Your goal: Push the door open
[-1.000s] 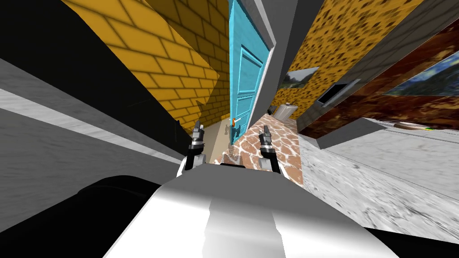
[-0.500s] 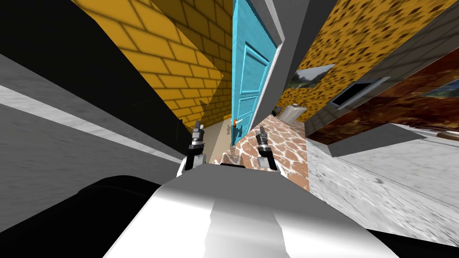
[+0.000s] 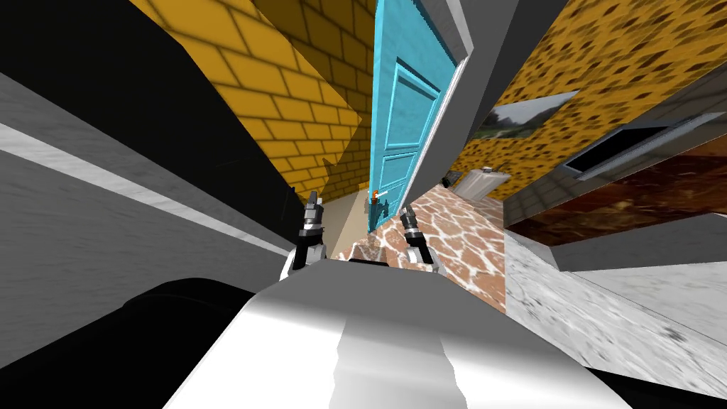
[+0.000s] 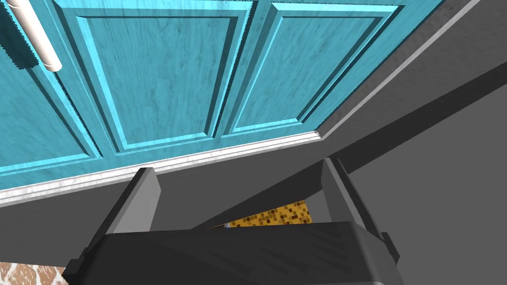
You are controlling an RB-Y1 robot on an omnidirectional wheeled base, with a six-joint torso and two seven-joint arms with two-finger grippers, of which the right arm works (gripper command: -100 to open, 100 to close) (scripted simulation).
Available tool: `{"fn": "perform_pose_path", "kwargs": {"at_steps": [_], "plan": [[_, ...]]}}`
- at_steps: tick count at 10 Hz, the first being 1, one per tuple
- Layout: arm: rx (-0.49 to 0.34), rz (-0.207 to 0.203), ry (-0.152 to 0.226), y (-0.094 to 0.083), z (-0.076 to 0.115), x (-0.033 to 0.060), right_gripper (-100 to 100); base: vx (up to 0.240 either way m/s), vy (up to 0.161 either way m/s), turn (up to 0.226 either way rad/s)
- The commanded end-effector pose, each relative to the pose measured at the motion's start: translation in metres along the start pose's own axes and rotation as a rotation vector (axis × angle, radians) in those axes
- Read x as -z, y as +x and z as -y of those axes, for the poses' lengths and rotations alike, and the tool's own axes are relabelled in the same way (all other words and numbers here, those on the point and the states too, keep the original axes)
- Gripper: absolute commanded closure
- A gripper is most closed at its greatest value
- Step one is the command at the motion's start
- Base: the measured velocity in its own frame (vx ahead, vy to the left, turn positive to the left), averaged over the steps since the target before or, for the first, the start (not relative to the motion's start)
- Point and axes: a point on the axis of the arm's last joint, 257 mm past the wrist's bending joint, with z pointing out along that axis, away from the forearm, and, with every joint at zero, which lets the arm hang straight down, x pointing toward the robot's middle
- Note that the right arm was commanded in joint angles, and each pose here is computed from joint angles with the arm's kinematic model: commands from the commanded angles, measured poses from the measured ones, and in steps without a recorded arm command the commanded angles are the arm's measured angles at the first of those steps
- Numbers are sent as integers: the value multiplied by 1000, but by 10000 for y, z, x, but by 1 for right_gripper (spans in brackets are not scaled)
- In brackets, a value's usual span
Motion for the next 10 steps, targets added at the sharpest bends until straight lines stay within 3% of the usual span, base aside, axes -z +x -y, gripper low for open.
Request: {"fn": "perform_pose_path", "kwargs": {"at_steps": [1,10], "plan": [[-24,-22,25,55,157,-12,-100,67,-101,201],[-109,-116,176,182,945,-42,-100,64,-100,179]]}}
